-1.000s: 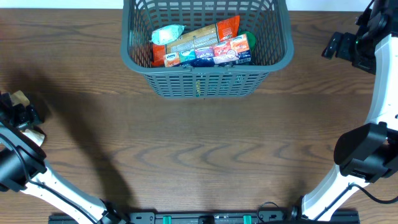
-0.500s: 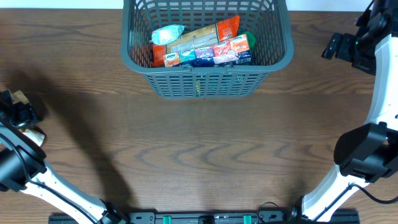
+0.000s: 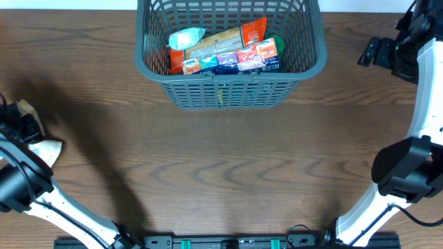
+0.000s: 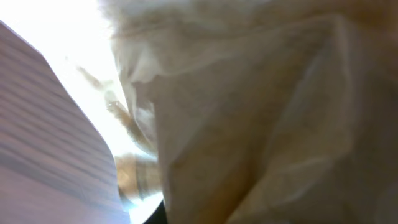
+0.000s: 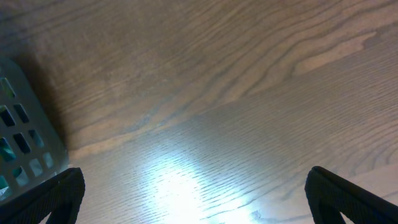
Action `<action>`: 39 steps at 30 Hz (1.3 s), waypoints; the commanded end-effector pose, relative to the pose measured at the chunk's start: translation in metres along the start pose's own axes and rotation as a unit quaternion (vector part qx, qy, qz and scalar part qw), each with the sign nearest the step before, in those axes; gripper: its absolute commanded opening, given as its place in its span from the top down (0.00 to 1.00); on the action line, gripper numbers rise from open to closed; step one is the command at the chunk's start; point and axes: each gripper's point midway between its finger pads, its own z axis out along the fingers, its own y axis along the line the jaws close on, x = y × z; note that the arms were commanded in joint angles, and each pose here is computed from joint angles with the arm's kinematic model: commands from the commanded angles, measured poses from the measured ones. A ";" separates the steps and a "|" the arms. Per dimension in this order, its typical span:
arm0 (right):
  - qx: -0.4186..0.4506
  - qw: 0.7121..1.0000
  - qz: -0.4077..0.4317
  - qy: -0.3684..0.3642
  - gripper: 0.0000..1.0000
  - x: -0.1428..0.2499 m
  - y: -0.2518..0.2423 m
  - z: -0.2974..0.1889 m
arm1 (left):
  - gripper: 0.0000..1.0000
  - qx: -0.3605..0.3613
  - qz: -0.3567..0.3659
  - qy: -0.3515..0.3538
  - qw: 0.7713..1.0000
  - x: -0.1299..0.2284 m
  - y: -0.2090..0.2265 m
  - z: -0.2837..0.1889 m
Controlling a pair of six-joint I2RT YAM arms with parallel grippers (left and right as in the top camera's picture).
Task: Pack container
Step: 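Grasp the cream paper-wrapped bread roll with the left gripper, then carry the bread roll over the basket with the left gripper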
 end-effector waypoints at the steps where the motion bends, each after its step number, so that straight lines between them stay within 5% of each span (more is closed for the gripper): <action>1: -0.001 1.000 -0.008 0.002 0.01 -0.001 0.003 0.004 | 0.94 0.016 0.016 -0.049 0.999 -0.015 -0.045 -0.042; 6: -0.001 1.000 -0.010 0.004 0.01 0.000 0.003 0.004 | 0.94 0.054 0.069 -0.168 0.982 -0.038 -0.121 -0.147; 12: 0.000 1.000 -0.025 0.011 0.01 0.004 0.002 0.004 | 0.95 0.104 0.222 -0.320 0.915 -0.023 -0.231 -0.285; 17: 0.000 0.999 -0.031 0.008 0.01 0.002 0.002 0.004 | 0.94 0.102 0.431 -0.395 0.805 0.027 -0.324 -0.350; 22: -0.001 0.999 -0.043 0.002 0.01 0.000 0.003 0.004 | 0.94 0.069 0.636 -0.406 0.652 0.081 -0.396 -0.351; 28: -0.001 0.999 -0.043 0.002 0.01 -0.001 0.003 0.004 | 0.94 0.048 0.722 -0.437 0.533 0.092 -0.463 -0.340; 32: -0.001 0.999 -0.043 0.002 0.01 -0.001 0.003 0.004 | 0.94 0.043 0.728 -0.459 0.507 0.073 -0.502 -0.320; 39: 0.000 0.999 -0.044 0.010 0.01 0.003 0.002 0.004 | 0.94 0.051 0.751 -0.392 0.529 0.046 -0.539 -0.211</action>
